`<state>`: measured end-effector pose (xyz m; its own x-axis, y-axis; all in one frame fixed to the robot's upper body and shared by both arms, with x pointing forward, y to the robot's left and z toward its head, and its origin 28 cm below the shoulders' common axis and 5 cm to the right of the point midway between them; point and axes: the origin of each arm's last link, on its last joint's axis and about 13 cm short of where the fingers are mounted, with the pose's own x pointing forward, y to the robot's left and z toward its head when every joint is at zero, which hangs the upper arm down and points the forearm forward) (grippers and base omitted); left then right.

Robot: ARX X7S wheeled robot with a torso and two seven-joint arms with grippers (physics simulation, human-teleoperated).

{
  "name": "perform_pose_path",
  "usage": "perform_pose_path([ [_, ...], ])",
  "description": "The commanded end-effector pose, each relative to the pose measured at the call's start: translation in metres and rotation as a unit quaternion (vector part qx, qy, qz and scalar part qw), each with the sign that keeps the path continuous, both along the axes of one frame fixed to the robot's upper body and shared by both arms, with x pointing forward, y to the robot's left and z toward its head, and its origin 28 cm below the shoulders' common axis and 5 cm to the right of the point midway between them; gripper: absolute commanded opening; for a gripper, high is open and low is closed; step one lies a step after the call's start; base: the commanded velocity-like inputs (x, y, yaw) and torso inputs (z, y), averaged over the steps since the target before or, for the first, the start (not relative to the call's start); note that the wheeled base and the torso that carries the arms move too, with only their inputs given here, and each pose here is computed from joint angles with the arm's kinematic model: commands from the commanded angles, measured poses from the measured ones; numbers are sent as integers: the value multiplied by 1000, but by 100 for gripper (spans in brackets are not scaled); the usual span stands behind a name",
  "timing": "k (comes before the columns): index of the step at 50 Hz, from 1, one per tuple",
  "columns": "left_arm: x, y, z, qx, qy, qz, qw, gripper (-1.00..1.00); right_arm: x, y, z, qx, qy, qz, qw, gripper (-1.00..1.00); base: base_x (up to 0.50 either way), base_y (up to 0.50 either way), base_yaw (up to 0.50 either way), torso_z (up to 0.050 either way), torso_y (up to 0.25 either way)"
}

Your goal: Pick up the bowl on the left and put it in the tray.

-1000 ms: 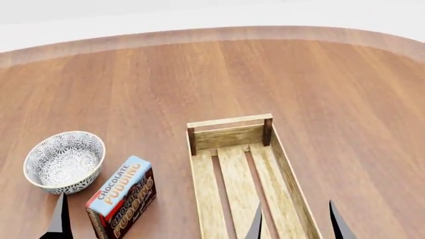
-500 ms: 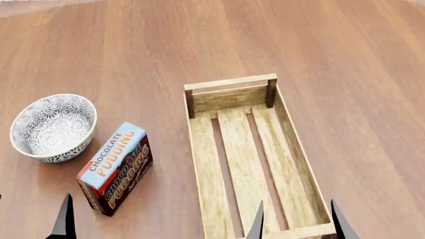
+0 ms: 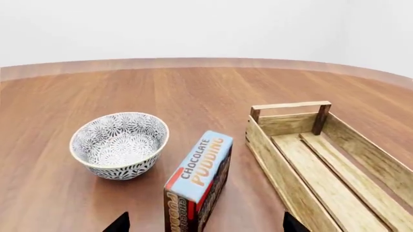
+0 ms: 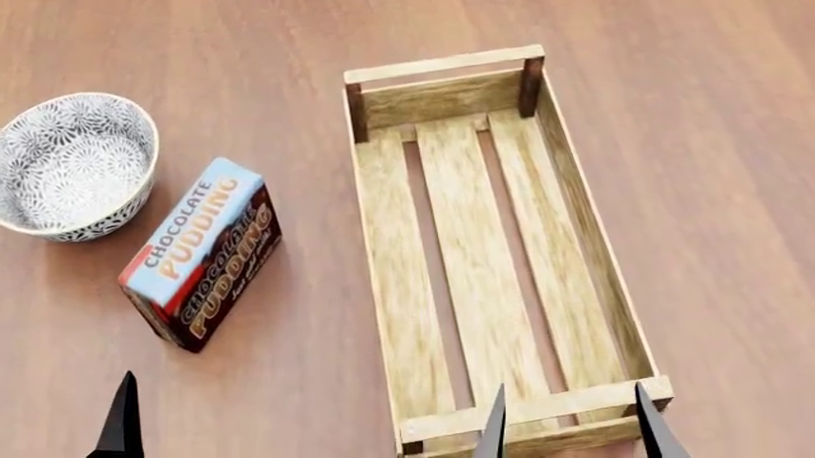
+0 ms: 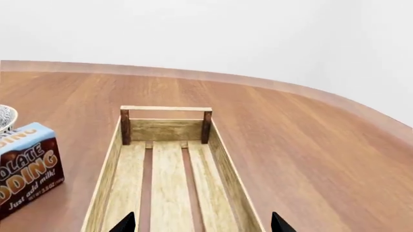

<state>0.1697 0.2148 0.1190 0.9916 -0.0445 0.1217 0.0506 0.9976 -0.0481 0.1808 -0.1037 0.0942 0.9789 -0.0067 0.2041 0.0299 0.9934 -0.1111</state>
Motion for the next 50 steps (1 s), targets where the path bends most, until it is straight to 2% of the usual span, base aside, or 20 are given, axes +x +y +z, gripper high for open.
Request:
perform_pose_path([
  [1,4,3,1,-21,-13,7,1000,100,1,3,5,6,-7,4,1000,100,0,0,0,39,-205],
  [12,3,3,1,-16,-17,8,1000,100,1,3,6,6,-8,4,1000,100,0,0,0,38,-206],
  [14,3,4,2,-26,-17,10,999,100,1,3,6,6,-9,4,1000,100,0,0,0,11,-2],
  [36,2,10,11,-25,-15,48,998,100,-2,1,10,5,-14,0,1000,100,0,0,0,0,0],
  [46,8,18,23,-49,-6,74,996,100,-2,1,10,5,-15,1,1000,100,0,0,0,0,0],
  [48,9,20,18,-48,-7,80,996,100,-2,1,10,5,-14,1,1000,100,0,0,0,0,0],
  [50,11,23,29,-57,-8,82,995,100,-2,1,9,5,-14,1,1000,100,0,0,0,0,0],
])
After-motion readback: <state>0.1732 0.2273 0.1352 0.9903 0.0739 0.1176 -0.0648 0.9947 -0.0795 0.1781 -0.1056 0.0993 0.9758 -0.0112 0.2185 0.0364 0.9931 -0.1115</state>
